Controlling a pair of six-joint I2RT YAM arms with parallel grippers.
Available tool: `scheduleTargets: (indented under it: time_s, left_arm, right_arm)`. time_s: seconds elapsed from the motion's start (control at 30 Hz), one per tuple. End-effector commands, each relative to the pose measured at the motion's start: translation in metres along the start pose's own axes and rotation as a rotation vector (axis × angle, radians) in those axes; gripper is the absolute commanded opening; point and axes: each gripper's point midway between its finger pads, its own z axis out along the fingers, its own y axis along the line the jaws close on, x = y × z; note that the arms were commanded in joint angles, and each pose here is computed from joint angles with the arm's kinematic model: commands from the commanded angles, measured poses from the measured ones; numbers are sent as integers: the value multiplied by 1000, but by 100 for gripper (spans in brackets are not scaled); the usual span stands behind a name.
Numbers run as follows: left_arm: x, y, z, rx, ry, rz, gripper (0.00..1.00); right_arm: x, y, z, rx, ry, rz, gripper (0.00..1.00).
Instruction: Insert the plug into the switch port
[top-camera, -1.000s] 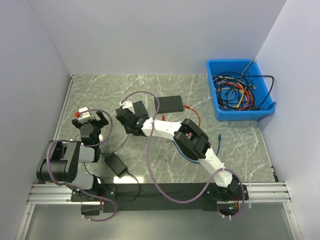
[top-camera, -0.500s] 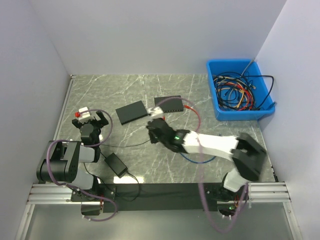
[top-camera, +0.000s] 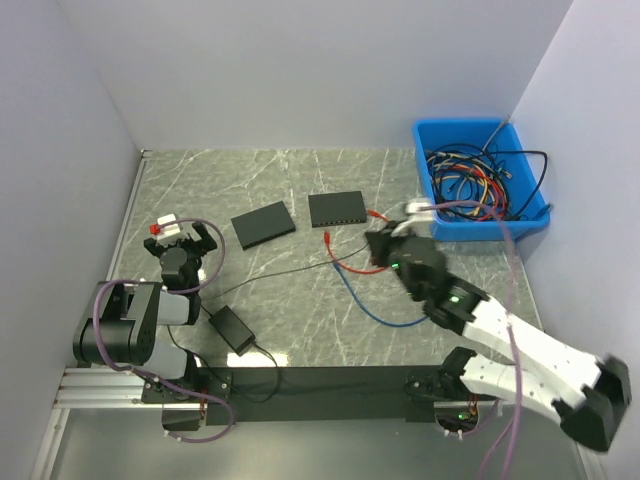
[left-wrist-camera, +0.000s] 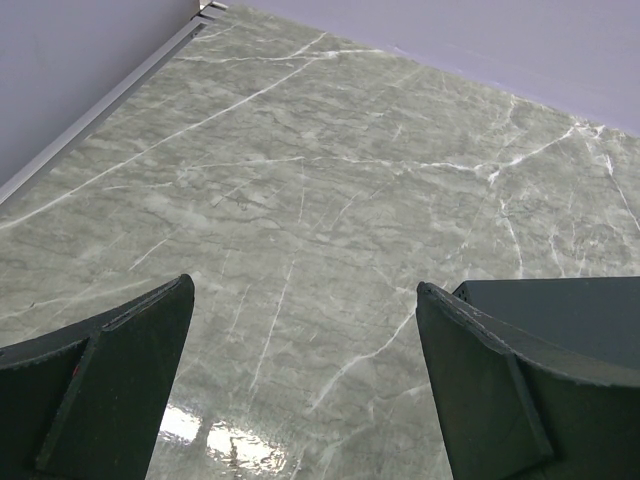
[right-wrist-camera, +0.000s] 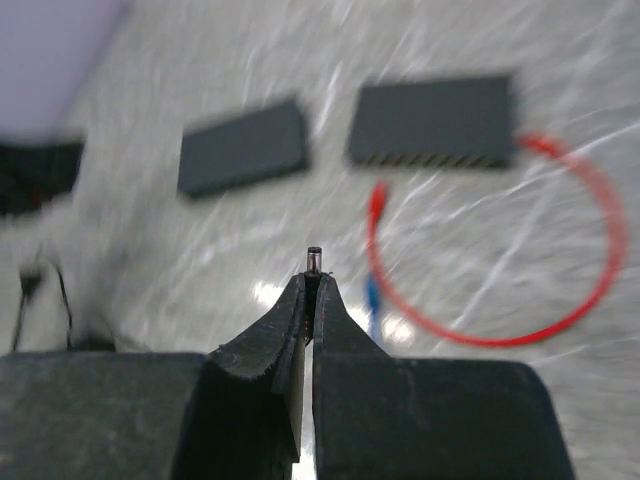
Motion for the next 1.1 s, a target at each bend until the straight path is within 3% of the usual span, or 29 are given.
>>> scheduleTargets:
  time_s: [0.0,0.17,0.3,0.33,0.37,0.4,0.47,0.53,0.57,0.6,0.67,0.73,0.97,1.0,1.03,1.07]
  left_arm:
    - [-17,-8,5,27,-54,-6,99]
    - [-18,-9,6,27,-57,-9,99]
    - [-38,-17,12,33,-93,4,100]
    - [-26,-14,10,3,20,33,99]
    - [-32,-17,12,-18,59,29,100]
    - [-68,-29,26,-20,46,10,99]
    - [-87,-41,28,5,70,-10,100]
    - [-124,-62,29,38,28,-222,99]
    - [-115,-70,24,63,107,-258,99]
    - [-131,-85,24,121,113,-291,100]
    - [-125,-104,21,204,169,-339,99]
    - [-117,-139,13,399,236,-325,99]
    - [-92,-205,-2,681,357,-311,99]
    - [-102,-214,-4,681,320,-286,99]
    - [-125,-207,0,578,193,-231,99]
    - [-130,-231,-21,610,151,-199,99]
  right_arm:
    - [-39,-39,-16,78,-138,61,0]
    - [-29,-19,-18,-106,-101,26,0]
    - [-5,-23,-13,-102,-40,46,0]
    - [-1,-26,-12,-87,-33,47,0]
    - [0,-29,-12,-70,-33,48,0]
    - [4,-38,-9,-25,-30,45,0]
    - [3,-49,-5,41,-35,58,0]
    - [1,-58,7,111,-16,71,0]
    - [0,-64,13,133,-11,94,0]
    - [2,-64,25,144,15,99,0]
    - [2,-62,37,139,35,124,0]
    - [0,-65,55,169,53,130,0]
    - [-3,-98,97,334,75,162,0]
    - [-2,-103,99,343,81,174,0]
    - [-2,-111,101,359,82,189,0]
    - [0,-112,103,361,85,200,0]
